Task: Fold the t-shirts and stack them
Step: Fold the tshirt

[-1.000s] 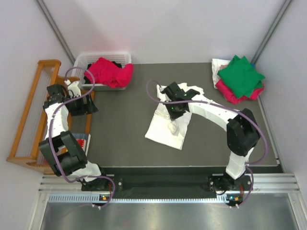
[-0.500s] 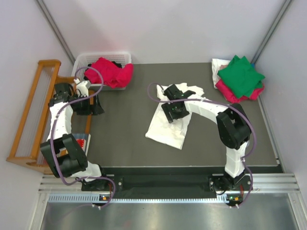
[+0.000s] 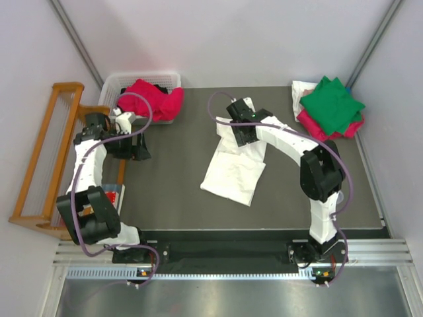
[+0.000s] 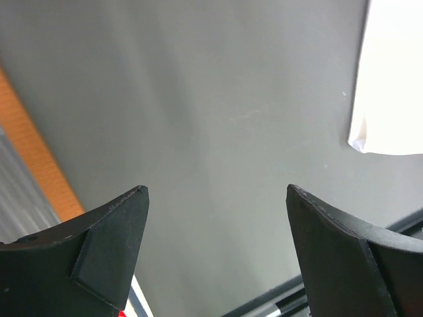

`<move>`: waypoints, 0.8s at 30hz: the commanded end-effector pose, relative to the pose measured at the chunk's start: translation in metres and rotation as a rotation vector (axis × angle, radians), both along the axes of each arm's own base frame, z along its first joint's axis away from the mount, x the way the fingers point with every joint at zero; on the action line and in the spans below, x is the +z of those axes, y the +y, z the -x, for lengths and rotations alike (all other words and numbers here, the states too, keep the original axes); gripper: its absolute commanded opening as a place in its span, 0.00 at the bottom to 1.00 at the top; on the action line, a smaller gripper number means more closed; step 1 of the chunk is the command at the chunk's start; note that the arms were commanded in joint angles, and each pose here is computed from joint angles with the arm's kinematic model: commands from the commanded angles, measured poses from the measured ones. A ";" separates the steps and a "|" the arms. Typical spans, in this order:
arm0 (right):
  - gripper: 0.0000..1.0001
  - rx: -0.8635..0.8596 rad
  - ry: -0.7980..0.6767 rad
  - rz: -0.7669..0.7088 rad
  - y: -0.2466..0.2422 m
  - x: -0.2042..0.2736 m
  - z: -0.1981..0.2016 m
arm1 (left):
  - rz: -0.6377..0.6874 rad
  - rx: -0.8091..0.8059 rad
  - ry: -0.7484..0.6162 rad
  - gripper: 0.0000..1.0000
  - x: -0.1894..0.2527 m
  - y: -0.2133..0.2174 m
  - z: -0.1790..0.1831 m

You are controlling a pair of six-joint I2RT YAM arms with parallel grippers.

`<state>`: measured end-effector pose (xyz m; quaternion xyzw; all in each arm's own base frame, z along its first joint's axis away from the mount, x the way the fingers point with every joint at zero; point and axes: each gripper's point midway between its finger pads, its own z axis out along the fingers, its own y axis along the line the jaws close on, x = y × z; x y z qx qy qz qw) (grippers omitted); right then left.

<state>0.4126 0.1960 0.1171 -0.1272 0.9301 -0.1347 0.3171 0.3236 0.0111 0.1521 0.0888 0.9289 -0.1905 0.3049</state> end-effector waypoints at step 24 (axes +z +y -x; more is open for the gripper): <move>0.73 0.106 0.256 -0.404 0.043 -0.058 0.225 | 0.059 -0.506 0.203 0.93 -0.074 -0.200 0.035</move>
